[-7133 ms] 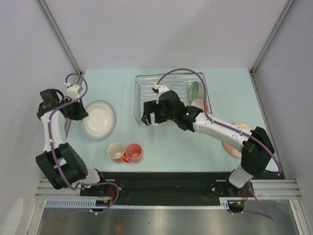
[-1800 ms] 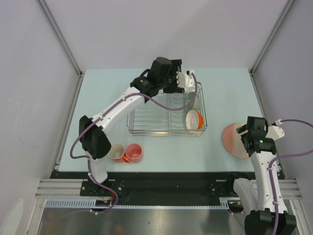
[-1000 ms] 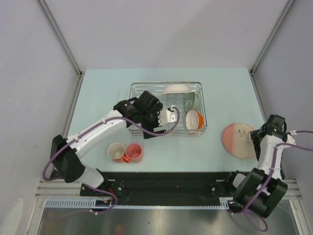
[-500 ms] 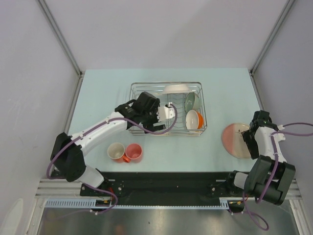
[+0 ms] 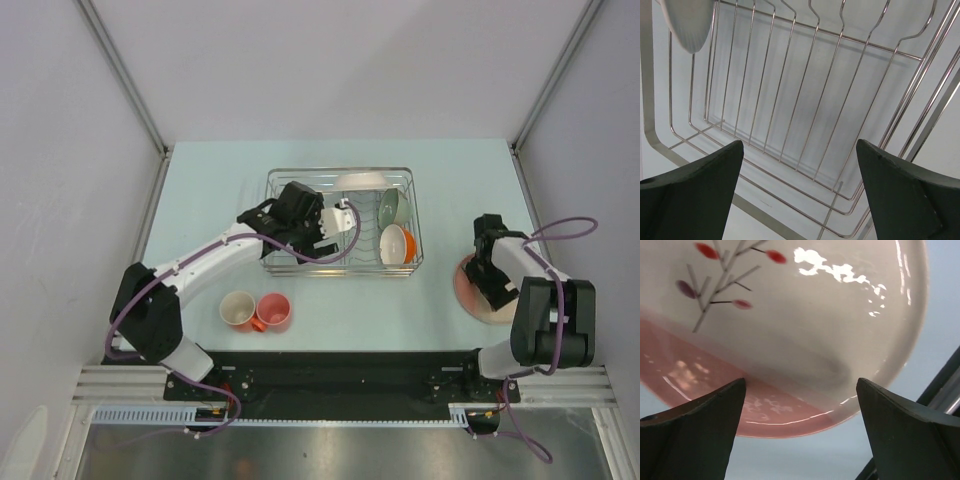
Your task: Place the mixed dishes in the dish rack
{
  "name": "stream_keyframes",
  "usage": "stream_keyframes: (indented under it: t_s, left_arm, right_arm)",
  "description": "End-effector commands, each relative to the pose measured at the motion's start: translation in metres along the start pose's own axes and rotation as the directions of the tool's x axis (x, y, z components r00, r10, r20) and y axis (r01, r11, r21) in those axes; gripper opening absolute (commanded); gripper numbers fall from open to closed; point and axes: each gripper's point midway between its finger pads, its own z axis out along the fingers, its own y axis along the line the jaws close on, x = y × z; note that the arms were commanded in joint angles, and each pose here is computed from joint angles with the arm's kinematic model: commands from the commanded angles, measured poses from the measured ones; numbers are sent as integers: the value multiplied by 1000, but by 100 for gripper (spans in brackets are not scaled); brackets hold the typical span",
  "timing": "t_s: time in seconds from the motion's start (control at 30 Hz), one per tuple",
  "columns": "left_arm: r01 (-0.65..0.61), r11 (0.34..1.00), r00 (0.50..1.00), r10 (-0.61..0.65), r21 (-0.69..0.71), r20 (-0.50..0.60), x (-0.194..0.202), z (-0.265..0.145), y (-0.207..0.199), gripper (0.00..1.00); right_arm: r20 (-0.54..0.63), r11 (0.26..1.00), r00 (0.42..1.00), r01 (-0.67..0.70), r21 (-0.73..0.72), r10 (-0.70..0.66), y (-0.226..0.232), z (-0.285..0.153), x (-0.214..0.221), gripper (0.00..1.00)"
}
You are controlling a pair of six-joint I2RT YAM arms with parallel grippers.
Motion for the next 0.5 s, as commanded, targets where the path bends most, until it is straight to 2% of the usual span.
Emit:
stream_keyframes:
  t_s: [0.0, 0.17, 0.47]
  left_arm:
    - [28, 1000, 999, -27, -11, 38, -7, -1, 3, 100]
    - [57, 998, 995, -58, 19, 76, -12, -16, -6, 100]
    - [53, 999, 998, -53, -6, 22, 11, 7, -14, 100]
  right_arm:
    - [54, 998, 997, 49, 42, -51, 15, 9, -4, 100]
    - [35, 981, 982, 184, 67, -186, 26, 13, 20, 100]
    - [36, 956, 955, 293, 12, -293, 35, -14, 58, 100]
